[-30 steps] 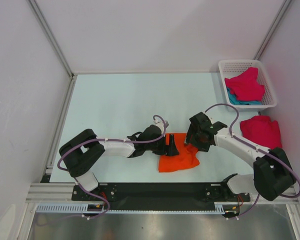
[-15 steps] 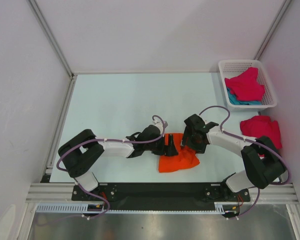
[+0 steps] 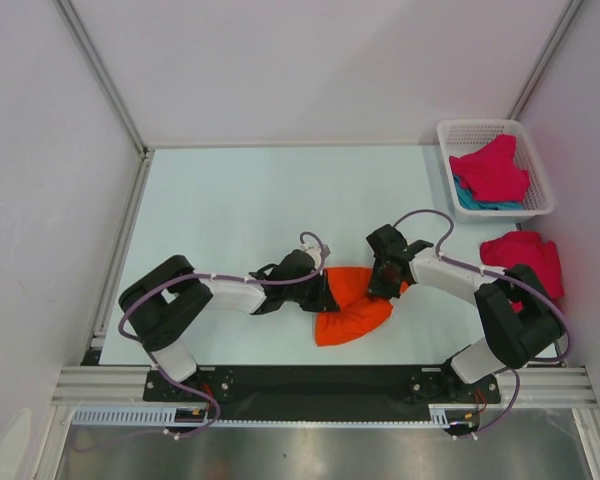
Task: Fold and stack the t-shirts
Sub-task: Put the neatly folded tshirt into the corner of the board with the right arm
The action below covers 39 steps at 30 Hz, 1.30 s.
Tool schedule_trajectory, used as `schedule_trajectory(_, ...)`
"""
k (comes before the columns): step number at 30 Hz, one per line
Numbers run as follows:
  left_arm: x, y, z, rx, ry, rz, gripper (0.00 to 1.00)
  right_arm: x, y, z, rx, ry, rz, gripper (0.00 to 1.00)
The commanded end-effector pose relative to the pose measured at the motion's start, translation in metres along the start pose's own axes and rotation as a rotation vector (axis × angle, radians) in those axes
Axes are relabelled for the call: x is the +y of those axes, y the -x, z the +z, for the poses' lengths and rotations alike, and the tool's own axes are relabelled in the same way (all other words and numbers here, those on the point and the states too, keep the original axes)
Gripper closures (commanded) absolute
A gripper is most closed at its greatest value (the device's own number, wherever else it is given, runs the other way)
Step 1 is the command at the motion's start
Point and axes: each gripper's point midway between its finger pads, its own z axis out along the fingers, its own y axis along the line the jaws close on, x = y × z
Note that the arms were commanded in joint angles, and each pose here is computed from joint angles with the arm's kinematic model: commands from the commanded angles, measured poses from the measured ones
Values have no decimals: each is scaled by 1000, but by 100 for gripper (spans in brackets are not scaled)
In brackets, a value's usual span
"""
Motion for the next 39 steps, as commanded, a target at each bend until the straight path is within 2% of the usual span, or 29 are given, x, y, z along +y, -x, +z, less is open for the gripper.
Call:
schedule_trajectory(1,23,-24,11,113,79,-29,100,-2,6,6,-1,9,14,100)
schedule_trajectory(4,15,-18,24,131,55,-39,100,-5,22,0,-11,40,65,100)
schedule_trajectory(7,-8,-8,38,153,-30,-58,100,-8,42,-11,-36,69,107,100)
schedule_trajectory(8,-14,-14,44,194,-75,-72,100,-14,53,-14,-49,69,138,100)
schedule_trajectory(13,-57,6,65,230,-225,-97,100,-31,103,-41,-133,25,166,100)
schedule_trajectory(14,-57,1,72,254,-230,-101,100,-41,114,-45,-148,14,195,100)
schedule_trajectory(16,-83,8,78,294,-312,-102,100,-51,128,-53,-165,-6,206,100)
schedule_trajectory(19,-109,10,92,351,-422,-164,100,-69,141,-59,-162,-42,231,100)
schedule_trajectory(20,-127,22,95,331,-486,-151,100,-74,140,-60,-147,-56,238,100)
schedule_trajectory(21,-124,17,104,366,-489,-203,100,-80,143,-60,-143,-66,251,100)
schedule_trajectory(24,-141,22,121,380,-537,-228,100,-91,143,-64,-128,-88,261,100)
schedule_trajectory(32,-205,22,145,460,-689,-219,98,-139,151,-78,-121,-225,307,100)
schedule_trajectory(33,-210,20,146,477,-699,-225,93,-142,154,-81,-125,-229,309,100)
schedule_trajectory(34,-216,18,146,485,-715,-217,73,-147,156,-83,-128,-240,313,100)
schedule_trajectory(36,-213,14,147,496,-719,-230,49,-160,158,-83,-118,-270,322,100)
schedule_trajectory(37,-211,16,145,486,-728,-225,24,-165,158,-83,-118,-286,325,100)
schedule_trajectory(38,-202,13,144,488,-710,-237,15,-172,157,-82,-103,-302,334,100)
schedule_trajectory(39,-197,14,143,479,-705,-240,13,-176,156,-81,-97,-312,328,100)
